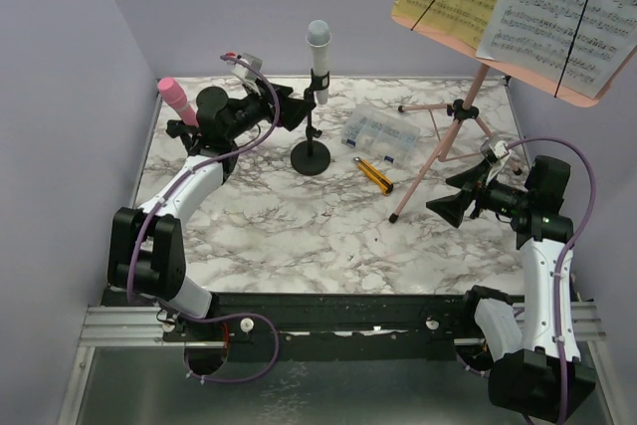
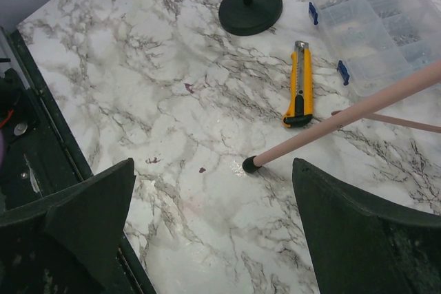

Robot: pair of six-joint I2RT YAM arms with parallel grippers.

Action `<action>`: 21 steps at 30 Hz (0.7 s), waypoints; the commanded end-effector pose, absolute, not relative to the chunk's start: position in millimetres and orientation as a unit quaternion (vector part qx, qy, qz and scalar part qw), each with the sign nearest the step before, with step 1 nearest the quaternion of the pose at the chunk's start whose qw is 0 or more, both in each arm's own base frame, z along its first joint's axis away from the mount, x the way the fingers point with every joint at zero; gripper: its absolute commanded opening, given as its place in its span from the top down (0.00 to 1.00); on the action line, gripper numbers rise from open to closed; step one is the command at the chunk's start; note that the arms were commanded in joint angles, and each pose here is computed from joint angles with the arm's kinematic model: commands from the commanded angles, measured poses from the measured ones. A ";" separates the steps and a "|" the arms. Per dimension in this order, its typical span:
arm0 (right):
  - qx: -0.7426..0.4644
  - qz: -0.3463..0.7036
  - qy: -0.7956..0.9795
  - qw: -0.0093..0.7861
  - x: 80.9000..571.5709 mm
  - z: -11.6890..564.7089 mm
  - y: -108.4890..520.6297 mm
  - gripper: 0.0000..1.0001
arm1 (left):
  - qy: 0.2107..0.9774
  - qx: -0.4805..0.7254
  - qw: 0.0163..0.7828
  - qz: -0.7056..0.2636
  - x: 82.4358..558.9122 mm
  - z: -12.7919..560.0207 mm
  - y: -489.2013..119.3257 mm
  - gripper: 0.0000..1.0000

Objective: Pack up the instrument practice props
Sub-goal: Move the microphone stand with the microphone to the center of the board.

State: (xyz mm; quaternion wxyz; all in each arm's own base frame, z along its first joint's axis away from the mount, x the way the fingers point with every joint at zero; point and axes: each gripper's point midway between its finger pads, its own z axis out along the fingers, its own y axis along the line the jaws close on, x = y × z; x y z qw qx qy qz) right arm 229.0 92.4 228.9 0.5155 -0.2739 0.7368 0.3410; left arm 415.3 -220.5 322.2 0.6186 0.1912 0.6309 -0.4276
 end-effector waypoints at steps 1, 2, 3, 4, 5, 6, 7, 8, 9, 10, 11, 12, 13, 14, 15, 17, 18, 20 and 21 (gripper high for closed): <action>-0.281 0.350 0.730 0.516 224.3 234.0 95.2 0.00 | 0.621 0.187 0.607 -0.459 417.9 335.2 -227.5 0.01; -0.281 0.349 0.730 0.516 224.4 234.4 95.1 0.01 | 0.621 0.184 0.607 -0.460 419.4 335.7 -227.5 0.01; -0.281 0.349 0.730 0.516 224.4 234.0 95.0 0.00 | 0.623 0.179 0.607 -0.459 421.6 335.4 -226.8 0.01; -0.280 0.349 0.730 0.516 224.6 233.8 94.9 0.00 | 0.625 0.174 0.609 -0.456 423.6 335.3 -225.8 0.01; -0.280 0.349 0.730 0.516 224.7 234.0 94.9 0.00 | 0.627 0.168 0.612 -0.453 426.0 335.1 -224.5 0.01; -0.280 0.348 0.731 0.516 225.0 233.7 94.5 0.00 | 0.630 0.160 0.612 -0.450 428.5 334.5 -223.1 0.01; -0.280 0.348 0.730 0.516 224.7 233.6 94.7 0.00 | 0.635 0.153 0.612 -0.446 431.6 332.8 -222.0 0.03; -0.280 0.348 0.731 0.516 224.8 233.7 94.7 0.01 | 0.639 0.149 0.611 -0.443 433.3 331.6 -221.6 0.04; -0.279 0.347 0.731 0.516 225.0 233.5 94.5 0.00 | 0.643 0.146 0.608 -0.441 434.6 329.9 -222.2 0.06; -0.279 0.347 0.731 0.517 225.0 233.5 94.4 0.00 | 0.649 0.144 0.605 -0.438 436.4 326.8 -222.9 0.06; -0.279 0.347 0.731 0.517 225.1 233.9 94.5 0.01 | 0.654 0.144 0.601 -0.436 436.7 324.8 -224.9 0.06; -0.279 0.346 0.731 0.517 225.4 234.1 94.3 0.01 | 0.659 0.145 0.599 -0.431 437.6 321.4 -227.0 0.06; -0.279 0.347 0.731 0.517 225.6 233.4 94.2 0.00 | 0.664 0.148 0.597 -0.425 438.3 318.5 -229.2 0.07; -0.279 0.346 0.731 0.517 225.6 233.4 94.2 0.00 | 0.667 0.154 0.598 -0.417 438.6 317.7 -231.9 0.07; -0.278 0.346 0.732 0.517 225.6 233.4 94.0 0.00 | 0.671 0.156 0.599 -0.407 440.3 315.6 -233.0 0.08; -0.278 0.346 0.732 0.517 225.7 233.3 94.0 0.00 | 0.678 0.166 0.603 -0.386 442.7 312.4 -235.9 0.09; -0.278 0.346 0.732 0.517 225.6 233.6 94.0 0.00 | 0.681 0.172 0.604 -0.377 443.5 312.0 -238.0 0.10; -0.277 0.345 0.732 0.518 225.9 233.6 93.8 0.01 | 0.688 0.183 0.606 -0.354 447.3 308.5 -239.5 0.13; -0.277 0.345 0.733 0.517 226.1 233.5 93.6 0.01 | 0.691 0.189 0.607 -0.344 448.4 307.4 -240.5 0.13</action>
